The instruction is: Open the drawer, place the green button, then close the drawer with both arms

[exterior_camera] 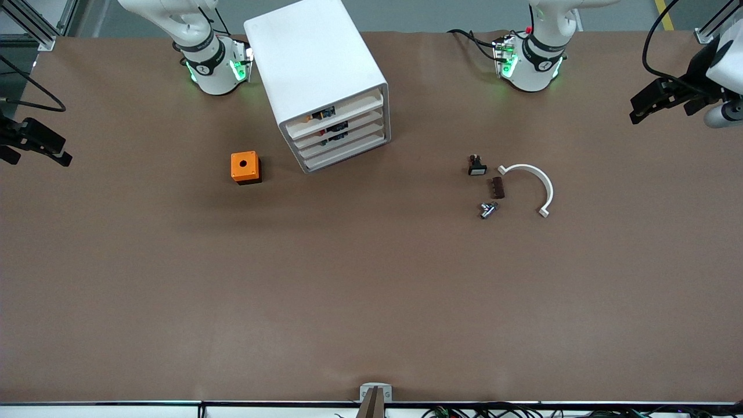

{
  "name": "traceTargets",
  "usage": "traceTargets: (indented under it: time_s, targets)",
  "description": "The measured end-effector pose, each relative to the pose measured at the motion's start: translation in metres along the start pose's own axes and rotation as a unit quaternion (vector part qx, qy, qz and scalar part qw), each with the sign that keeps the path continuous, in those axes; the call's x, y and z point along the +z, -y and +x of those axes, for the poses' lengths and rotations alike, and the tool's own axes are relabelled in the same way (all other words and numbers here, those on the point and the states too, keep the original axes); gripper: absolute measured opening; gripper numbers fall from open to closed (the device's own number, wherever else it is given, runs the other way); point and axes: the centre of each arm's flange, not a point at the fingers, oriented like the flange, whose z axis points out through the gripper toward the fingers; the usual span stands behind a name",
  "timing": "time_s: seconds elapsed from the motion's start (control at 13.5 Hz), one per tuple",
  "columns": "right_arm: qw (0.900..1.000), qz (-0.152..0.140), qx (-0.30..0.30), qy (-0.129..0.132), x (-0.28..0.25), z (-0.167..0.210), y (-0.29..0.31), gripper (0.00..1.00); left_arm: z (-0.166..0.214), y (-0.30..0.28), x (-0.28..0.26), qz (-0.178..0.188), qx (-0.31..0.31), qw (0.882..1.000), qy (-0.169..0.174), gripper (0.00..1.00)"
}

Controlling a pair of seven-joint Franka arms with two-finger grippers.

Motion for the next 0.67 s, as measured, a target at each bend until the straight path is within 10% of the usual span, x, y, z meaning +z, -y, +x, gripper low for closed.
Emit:
traceTargets:
  time_s: [0.67]
  targets:
    - [1.000, 0.000, 0.001, -0.001, -0.0007, 0.0004, 0.0014, 1.00, -0.0032, 0.0007, 0.0019, 0.001, 0.049, 0.999, -0.002, 1.00]
